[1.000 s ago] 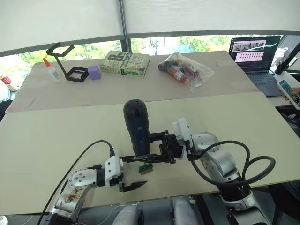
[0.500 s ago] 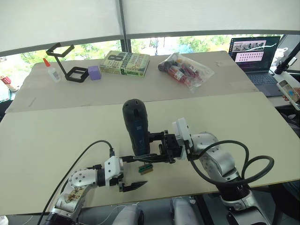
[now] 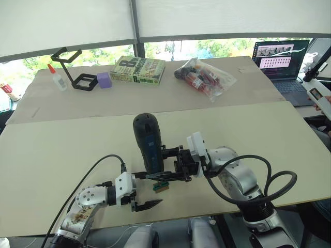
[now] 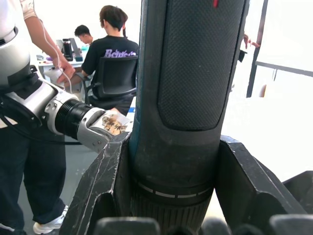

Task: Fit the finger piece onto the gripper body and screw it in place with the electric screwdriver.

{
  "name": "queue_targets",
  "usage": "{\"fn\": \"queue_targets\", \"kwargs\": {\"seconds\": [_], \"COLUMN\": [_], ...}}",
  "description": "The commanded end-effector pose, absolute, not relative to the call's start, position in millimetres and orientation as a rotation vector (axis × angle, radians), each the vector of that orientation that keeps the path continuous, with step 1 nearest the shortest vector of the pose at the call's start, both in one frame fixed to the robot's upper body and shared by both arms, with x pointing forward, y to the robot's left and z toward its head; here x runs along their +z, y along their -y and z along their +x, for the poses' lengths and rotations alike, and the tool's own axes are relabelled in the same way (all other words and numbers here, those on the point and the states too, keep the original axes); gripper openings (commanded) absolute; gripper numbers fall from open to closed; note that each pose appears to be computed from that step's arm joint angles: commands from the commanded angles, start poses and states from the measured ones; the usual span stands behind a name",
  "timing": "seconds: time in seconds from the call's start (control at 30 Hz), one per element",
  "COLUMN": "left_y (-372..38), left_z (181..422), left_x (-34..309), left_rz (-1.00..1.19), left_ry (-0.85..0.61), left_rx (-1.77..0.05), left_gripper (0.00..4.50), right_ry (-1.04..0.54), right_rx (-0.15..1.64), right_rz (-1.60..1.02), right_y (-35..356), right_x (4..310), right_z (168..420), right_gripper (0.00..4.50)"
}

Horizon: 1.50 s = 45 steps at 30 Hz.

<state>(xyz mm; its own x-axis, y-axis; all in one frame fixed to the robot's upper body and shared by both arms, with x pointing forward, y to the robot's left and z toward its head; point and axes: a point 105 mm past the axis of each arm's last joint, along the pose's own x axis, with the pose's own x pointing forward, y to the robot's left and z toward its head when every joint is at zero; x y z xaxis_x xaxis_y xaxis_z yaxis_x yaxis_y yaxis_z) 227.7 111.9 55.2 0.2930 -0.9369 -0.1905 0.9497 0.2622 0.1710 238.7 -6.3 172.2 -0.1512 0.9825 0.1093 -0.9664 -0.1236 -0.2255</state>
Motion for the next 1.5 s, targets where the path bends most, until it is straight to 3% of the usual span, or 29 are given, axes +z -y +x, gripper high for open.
{"fn": "queue_targets", "kwargs": {"seconds": [0.03, 1.5], "left_y": [-116.1, -112.6], "left_z": [225.5, 225.2], "left_x": [44.5, 49.9], "left_rz": [0.266, 0.268], "left_ry": [-0.108, -0.111], "left_rx": [-1.263, -1.269], "left_gripper": [4.46, 4.46], "right_ry": [0.37, 0.337], "right_rx": [1.7, 1.711], "right_rz": [-0.08, 0.013], "right_y": [6.7, 14.4], "right_x": [188.4, 186.6], "right_z": [235.9, 236.2], "right_gripper": [1.98, 1.98]}}
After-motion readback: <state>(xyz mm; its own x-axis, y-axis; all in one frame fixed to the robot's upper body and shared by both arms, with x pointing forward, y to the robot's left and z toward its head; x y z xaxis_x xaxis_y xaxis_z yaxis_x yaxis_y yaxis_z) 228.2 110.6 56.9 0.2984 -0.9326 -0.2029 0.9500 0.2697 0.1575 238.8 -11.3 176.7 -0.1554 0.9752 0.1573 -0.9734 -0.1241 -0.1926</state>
